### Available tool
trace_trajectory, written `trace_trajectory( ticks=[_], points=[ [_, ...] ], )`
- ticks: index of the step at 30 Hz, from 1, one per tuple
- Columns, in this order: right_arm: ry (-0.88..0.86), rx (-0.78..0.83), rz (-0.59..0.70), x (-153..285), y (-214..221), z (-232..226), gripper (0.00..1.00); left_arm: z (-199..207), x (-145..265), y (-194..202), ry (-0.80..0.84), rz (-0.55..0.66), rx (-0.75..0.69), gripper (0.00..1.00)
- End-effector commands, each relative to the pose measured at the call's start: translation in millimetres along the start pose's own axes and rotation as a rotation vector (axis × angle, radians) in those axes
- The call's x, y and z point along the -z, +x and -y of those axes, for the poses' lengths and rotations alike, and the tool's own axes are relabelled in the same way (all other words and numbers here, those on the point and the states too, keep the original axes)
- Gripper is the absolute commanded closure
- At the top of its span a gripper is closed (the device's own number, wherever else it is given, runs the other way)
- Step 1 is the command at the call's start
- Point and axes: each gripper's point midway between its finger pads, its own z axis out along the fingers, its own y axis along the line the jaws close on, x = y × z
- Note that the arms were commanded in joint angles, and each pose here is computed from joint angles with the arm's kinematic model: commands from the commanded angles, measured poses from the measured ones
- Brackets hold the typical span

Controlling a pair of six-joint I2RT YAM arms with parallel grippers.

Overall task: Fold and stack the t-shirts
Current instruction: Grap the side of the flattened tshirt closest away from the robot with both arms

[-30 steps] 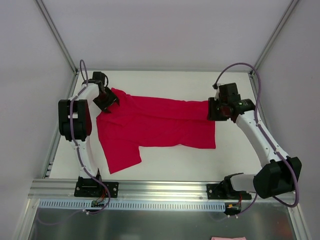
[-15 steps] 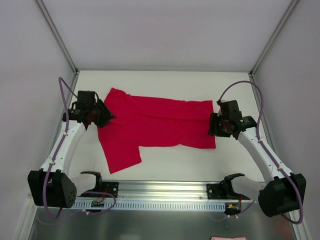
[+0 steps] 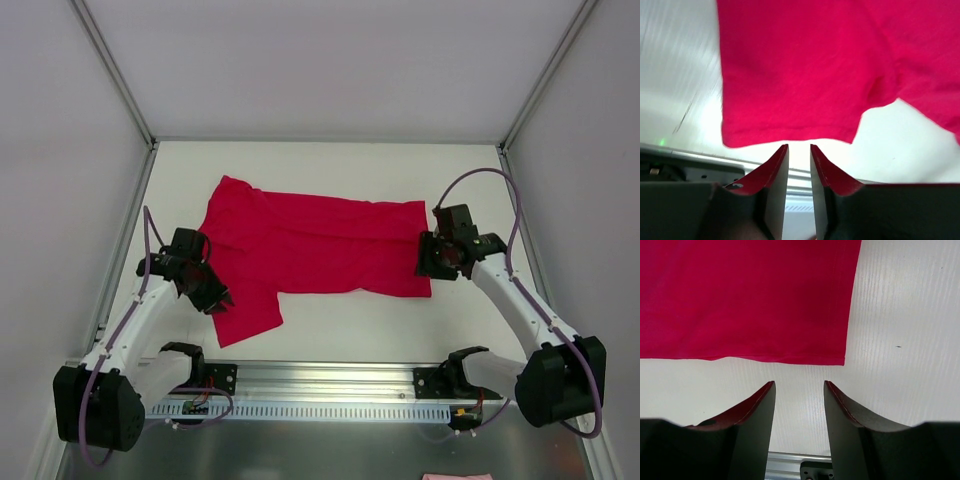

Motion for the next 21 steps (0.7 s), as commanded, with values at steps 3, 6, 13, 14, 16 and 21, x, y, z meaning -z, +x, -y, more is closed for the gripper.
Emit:
trace_trajectory(
  ticks=[3, 6, 13, 14, 16, 21],
  points=[
    [0.003, -0.001, 0.015, 6.4, -7.4, -2.4, 0.52, -28.4, 9.9, 21.9, -0.141, -0.03, 0.039, 0.65],
    [0.005, 0.008, 0.012, 11.2, -5.2, -0.9, 0.51, -39.6, 16.0, 23.0, -0.22, -0.023, 0.084, 0.62],
    [0.026, 0.049, 0.017, 23.2, -1.3, 6.5, 0.49, -54.0, 5.4, 22.4, -0.285, 0.019, 0.146, 0.55],
    [0.029, 0.052, 0.021, 24.9, -1.9, 7.5, 0.49, -51.7, 2.9, 20.5, -0.274, 0.023, 0.148, 0.55],
    [0.029, 0.057, 0.026, 28.2, -0.7, 8.5, 0.48, -53.1, -0.9, 21.8, -0.294, 0.009, 0.156, 0.5],
    [0.033, 0.023, 0.038, 23.9, 0.2, 8.7, 0.44, -49.1, -20.9, 19.1, -0.286, -0.002, 0.177, 0.41]
  ],
)
